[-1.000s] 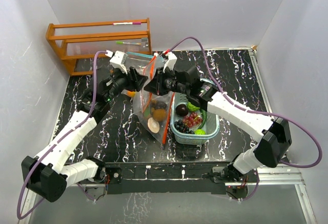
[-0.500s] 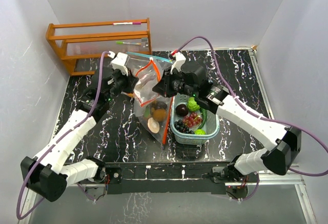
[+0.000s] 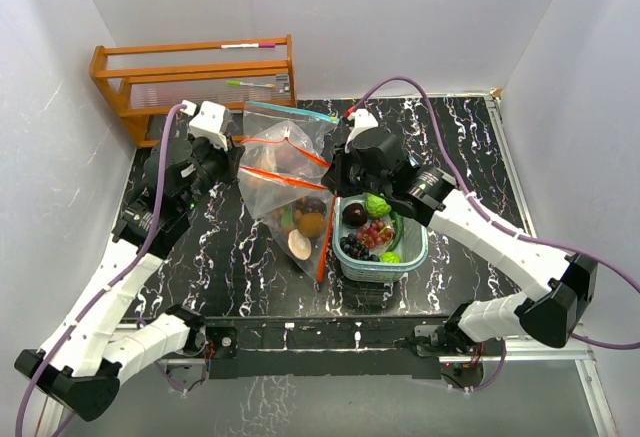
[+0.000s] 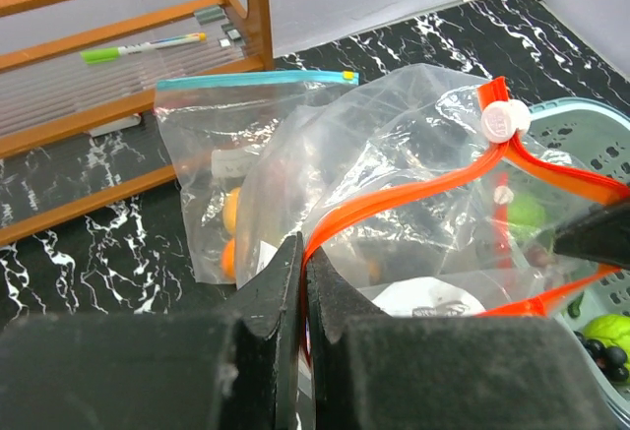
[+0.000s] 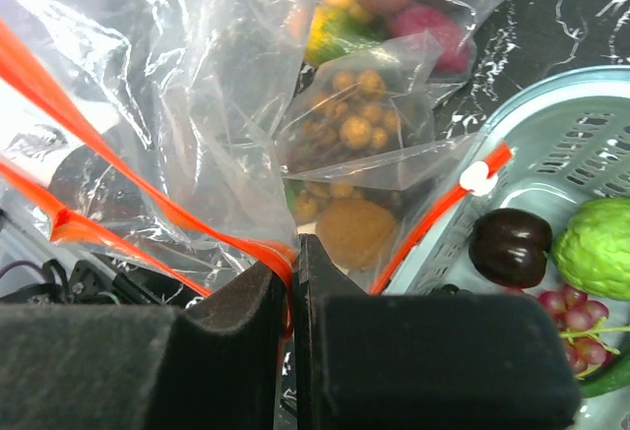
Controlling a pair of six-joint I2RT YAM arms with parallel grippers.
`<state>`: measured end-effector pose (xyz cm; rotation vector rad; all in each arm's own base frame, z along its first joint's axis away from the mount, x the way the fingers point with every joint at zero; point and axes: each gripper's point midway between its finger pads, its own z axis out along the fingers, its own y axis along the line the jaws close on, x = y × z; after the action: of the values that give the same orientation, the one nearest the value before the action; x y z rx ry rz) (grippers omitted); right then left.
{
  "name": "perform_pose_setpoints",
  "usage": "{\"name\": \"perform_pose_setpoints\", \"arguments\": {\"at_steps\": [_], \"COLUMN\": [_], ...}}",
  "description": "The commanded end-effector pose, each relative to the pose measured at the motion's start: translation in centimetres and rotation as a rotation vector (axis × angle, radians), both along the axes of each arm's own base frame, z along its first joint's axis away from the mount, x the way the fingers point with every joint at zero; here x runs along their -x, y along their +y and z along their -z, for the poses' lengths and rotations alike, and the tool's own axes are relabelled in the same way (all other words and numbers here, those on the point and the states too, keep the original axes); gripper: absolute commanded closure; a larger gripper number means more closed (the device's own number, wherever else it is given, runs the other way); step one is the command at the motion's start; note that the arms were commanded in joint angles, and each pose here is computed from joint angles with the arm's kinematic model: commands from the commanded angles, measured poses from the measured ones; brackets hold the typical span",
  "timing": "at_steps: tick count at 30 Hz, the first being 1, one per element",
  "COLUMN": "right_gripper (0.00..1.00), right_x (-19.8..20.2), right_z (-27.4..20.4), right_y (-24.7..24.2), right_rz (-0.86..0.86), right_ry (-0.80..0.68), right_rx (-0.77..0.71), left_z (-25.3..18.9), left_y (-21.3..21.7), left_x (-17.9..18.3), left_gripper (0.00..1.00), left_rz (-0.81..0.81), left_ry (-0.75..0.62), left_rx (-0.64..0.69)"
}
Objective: Place the food in the zip-top bag and seal the zipper
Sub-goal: Open the zipper of the food storage bag.
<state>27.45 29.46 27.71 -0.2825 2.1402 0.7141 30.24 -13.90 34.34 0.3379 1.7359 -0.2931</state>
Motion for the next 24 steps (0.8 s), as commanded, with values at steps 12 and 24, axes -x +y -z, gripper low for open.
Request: {"name": "perform_pose_setpoints", "arguments": {"at_steps": [12, 24], "right_gripper": [0.58, 0.18], "right_x": [1.3, 6.4], "right_z": [-3.0, -11.9], "right_y": [2.2, 2.9], "right_rz": [-0.214, -0.473], "right_ry": [-0.131, -0.314], "right_rx": [-0.088, -0.281], "left_z": [-1.7, -1.1], "left_y": [1.2, 5.6], "left_x": [1.7, 0.1], "left_gripper": [1.00, 1.00], "left_rz": [-0.020, -0.249], "left_ry": [-0.023, -0.021], "left_rx": [0.053, -0.108]}}
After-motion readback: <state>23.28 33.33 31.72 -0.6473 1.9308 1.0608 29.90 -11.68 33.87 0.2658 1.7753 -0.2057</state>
